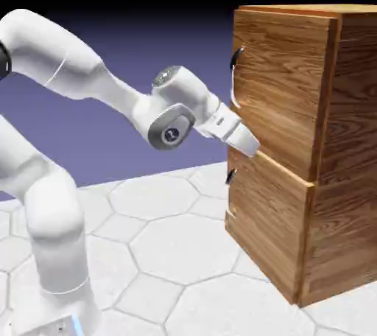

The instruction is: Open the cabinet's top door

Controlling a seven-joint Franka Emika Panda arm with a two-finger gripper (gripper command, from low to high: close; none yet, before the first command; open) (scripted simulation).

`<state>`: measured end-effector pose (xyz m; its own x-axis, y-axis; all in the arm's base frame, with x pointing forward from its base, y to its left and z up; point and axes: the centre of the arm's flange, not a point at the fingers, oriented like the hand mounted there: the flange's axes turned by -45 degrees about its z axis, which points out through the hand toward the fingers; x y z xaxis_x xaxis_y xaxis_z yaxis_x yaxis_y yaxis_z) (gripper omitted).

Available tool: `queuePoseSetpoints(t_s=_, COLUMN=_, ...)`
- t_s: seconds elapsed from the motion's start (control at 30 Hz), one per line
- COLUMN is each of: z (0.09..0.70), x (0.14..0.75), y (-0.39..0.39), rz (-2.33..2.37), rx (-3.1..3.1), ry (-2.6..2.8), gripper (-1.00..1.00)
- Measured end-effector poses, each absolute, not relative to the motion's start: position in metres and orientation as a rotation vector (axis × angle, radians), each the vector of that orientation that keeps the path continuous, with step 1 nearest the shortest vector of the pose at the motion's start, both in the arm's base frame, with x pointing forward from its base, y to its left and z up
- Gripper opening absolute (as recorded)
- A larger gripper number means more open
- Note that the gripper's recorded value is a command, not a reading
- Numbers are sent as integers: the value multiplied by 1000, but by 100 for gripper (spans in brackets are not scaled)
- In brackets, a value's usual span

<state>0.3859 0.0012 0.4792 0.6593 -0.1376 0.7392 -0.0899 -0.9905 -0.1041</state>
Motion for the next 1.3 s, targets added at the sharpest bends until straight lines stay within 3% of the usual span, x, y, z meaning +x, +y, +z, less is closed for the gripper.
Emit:
queuePoseSetpoints(t_s=0.57, z=579, x=343, y=11, rz=-1167, rx=-1792, ry=1342, gripper=0)
queuePoseSetpoints(t_s=0.93, z=603, x=319, y=48, rz=-886, rx=-1083, ry=1606, gripper=0)
queuePoseSetpoints(t_s=1.3, z=589, x=316, y=96, rz=-504, rx=-482, ry=1647, gripper=0)
